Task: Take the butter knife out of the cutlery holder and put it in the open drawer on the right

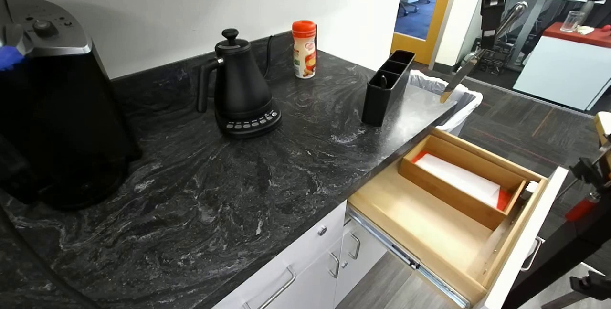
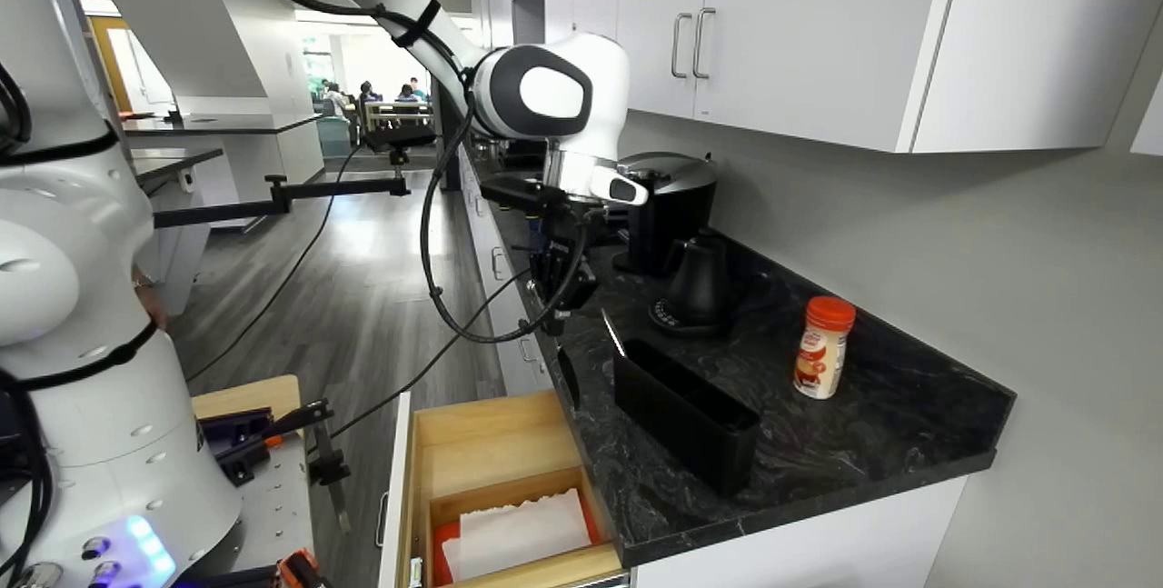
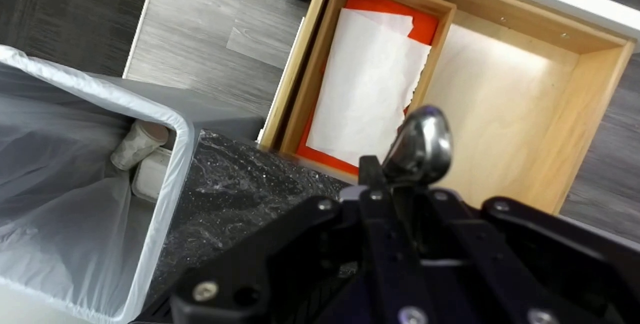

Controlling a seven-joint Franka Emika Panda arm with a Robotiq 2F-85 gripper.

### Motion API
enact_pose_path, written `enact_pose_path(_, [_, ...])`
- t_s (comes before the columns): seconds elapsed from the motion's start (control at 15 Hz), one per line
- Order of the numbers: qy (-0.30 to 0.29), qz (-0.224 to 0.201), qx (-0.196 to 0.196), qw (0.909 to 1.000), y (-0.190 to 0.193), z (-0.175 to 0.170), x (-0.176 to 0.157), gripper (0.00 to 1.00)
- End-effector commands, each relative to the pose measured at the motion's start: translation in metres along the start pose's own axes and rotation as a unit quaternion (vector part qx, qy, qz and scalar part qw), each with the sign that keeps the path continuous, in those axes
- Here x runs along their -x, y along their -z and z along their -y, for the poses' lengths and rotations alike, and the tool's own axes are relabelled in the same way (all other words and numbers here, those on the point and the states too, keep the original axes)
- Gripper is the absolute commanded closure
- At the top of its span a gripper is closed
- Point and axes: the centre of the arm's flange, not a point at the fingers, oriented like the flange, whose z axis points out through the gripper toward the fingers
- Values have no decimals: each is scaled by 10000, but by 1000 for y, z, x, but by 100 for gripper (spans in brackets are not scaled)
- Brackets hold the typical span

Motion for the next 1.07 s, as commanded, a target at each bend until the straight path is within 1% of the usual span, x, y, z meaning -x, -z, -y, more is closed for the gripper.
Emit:
enact_pose_path(0.0, [-254,-348,-12,9991,-11,0,31,97])
enact_pose_path(0.2, [-331,-580,-67,9977,-22,3,42,97])
enact_pose_path(0.47, [-386,-1121,-27,9929,-35,8,62,97])
enact_pose_path(0.73, [-437,-1586,-81,9863,-52,6,94,97])
enact_pose_path(0.87, [-502,-1720,-151,9837,-63,2,117,97])
enact_pose_path(1.0, [-606,-1807,-241,9814,-73,-1,146,97])
